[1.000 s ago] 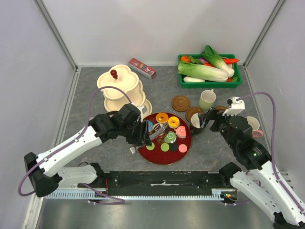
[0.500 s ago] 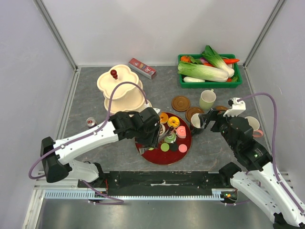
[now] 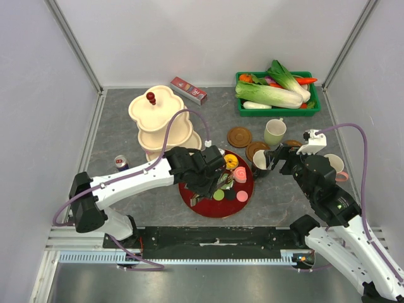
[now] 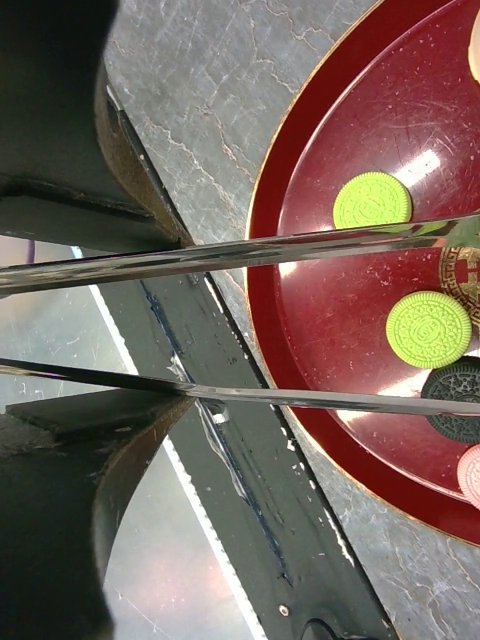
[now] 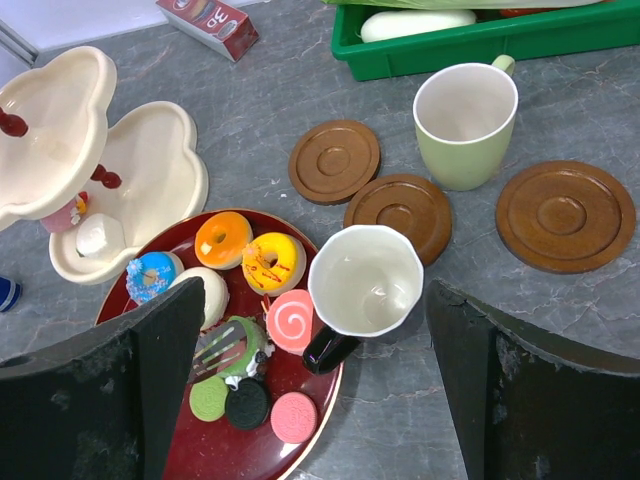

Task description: Serve the afternoon tea

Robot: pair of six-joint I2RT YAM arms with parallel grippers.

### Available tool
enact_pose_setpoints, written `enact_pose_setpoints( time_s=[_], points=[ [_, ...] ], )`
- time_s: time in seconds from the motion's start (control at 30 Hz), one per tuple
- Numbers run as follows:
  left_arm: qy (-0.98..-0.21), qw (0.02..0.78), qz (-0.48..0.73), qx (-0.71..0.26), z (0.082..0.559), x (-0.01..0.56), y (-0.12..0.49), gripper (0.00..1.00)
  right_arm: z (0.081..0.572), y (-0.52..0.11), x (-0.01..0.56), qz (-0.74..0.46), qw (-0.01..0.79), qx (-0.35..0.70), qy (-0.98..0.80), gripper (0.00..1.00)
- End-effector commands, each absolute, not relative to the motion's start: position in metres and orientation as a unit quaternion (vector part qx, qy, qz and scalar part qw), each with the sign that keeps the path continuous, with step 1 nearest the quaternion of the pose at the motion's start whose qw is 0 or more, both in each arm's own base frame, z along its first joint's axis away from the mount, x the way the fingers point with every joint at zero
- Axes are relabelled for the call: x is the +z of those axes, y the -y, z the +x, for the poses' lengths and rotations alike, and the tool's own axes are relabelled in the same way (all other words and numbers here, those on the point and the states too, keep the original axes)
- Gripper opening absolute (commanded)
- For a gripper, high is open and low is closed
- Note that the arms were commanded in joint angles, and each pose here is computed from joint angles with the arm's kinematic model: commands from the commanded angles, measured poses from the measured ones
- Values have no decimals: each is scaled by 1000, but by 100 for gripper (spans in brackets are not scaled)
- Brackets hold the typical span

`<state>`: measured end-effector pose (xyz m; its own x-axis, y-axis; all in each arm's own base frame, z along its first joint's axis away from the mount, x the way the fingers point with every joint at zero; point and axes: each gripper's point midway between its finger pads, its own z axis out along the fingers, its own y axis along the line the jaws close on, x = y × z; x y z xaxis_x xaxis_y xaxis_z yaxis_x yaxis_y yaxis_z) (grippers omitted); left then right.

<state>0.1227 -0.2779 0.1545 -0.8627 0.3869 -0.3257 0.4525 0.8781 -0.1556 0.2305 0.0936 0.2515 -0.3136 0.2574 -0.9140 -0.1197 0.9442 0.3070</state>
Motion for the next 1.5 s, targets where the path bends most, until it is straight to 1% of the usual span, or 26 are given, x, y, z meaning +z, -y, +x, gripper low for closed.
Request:
enact_pose_setpoints(
  time_s=[0.0,0.3,0.57,0.67,0.87,1.13,1.4,1.47],
  points=[
    [-950,158,247,-111,126,163,283,59,231,-90,257,43,594,153,-789,98],
    [-943,137,275,-124,117,163,298,60,231,-90,255,41,592,152,-791,98],
    [-945,123,292,-80,116,151,293,60,231,-89,255,42,594,151,-789,98],
    [-944,129,297,-63,119,151,294,60,231,-89,256,42,595,151,-788,98],
    [-942,147,294,-62,125,157,301,54,230,-89,255,42,594,151,-789,98],
    [-944,154,288,-55,129,156,301,51,231,-88,256,43,595,150,-788,98],
    [-944,142,294,-43,128,149,300,51,231,-87,255,44,596,147,-788,98],
    [-944,142,294,-43,128,148,301,47,231,-87,255,44,595,148,-788,98]
  ],
)
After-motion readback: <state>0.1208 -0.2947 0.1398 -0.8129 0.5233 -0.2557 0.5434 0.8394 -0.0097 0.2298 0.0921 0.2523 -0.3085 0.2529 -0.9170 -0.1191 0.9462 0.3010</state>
